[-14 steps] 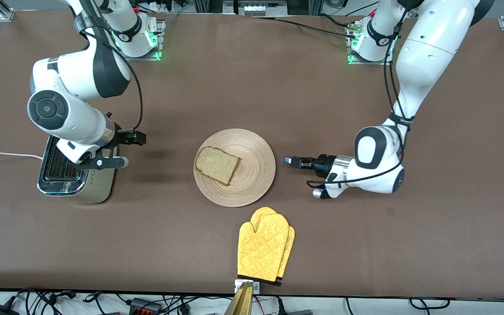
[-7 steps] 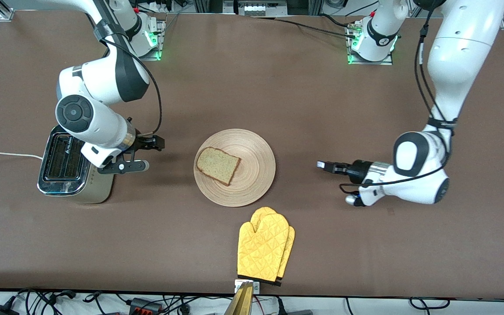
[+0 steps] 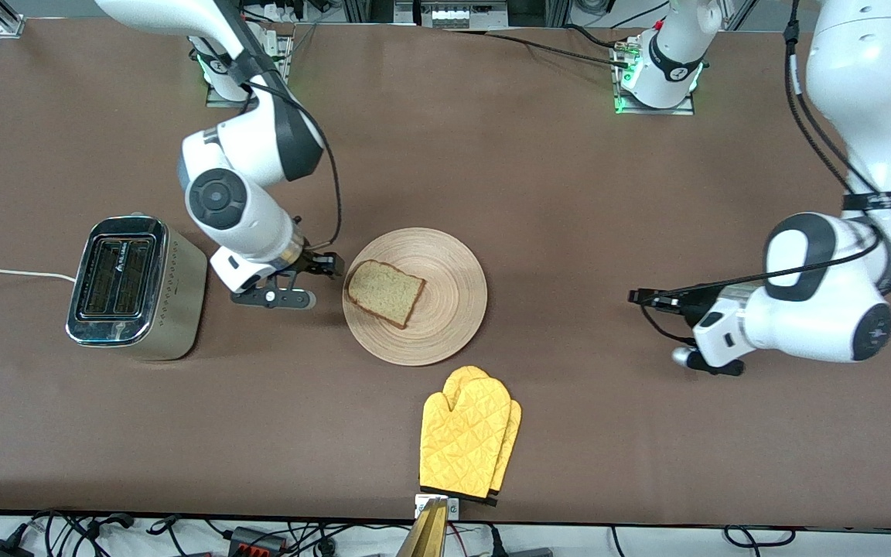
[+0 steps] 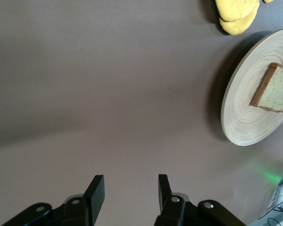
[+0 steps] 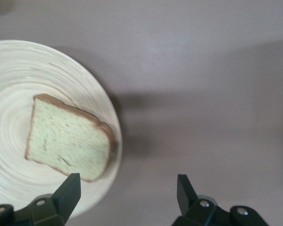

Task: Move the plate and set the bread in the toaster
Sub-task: 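Lower the right gripper onto the bread while the left gripper withdraws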

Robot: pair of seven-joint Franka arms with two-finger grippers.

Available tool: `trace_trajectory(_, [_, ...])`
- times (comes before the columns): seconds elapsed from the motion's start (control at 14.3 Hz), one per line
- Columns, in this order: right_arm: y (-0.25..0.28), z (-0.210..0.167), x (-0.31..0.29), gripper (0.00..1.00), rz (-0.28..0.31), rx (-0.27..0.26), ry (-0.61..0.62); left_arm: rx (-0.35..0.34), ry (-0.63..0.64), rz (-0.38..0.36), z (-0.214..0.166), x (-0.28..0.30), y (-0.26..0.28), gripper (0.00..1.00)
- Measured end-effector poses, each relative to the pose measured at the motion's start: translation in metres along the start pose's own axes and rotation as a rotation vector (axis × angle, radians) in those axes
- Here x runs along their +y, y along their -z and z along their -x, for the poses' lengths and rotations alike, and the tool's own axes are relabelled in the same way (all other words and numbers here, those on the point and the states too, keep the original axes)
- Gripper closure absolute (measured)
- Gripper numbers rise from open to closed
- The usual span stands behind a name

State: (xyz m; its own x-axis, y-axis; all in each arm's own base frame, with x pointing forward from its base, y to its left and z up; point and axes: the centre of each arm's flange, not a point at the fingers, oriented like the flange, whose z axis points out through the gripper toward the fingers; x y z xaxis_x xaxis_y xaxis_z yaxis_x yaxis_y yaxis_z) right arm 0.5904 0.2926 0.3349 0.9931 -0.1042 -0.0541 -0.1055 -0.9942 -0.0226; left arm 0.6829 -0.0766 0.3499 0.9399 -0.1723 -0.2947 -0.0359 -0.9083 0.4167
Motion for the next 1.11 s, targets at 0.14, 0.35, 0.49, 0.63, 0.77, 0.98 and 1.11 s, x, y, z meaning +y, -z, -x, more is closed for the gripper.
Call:
trace_trajectory(0.14, [-0.019,0.006,-0.02,0.15,-0.006,0.011,-0.066,0.016,-0.002,-0.081,0.011,-0.008,0.03,0.46])
trace_trajectory(0.35, [-0.051,0.018,-0.05,0.18,-0.001,0.008,-0.162,0.034,-0.017,-0.214,0.033,-0.001,0.067,0.36])
trace_trajectory(0.49, [-0.072,0.025,-0.063,0.21,0.006,0.002,-0.186,0.031,-0.017,-0.263,0.049,0.005,0.088,0.18])
trace_trajectory(0.63, [-0.086,0.027,-0.067,0.25,0.018,-0.009,-0.19,0.053,-0.006,-0.28,0.063,0.004,0.11,0.0])
trace_trajectory(0.77, [-0.093,0.026,-0.065,0.25,0.026,-0.015,-0.193,0.072,0.008,-0.286,0.078,0.002,0.13,0.0])
trace_trajectory(0.98, [-0.097,0.026,-0.064,0.25,0.031,-0.019,-0.196,0.06,0.034,-0.333,0.096,-0.005,0.149,0.0])
trace_trajectory(1.11, [-0.097,0.025,-0.063,0.26,0.031,-0.017,-0.198,0.067,0.036,-0.35,0.103,-0.001,0.163,0.0])
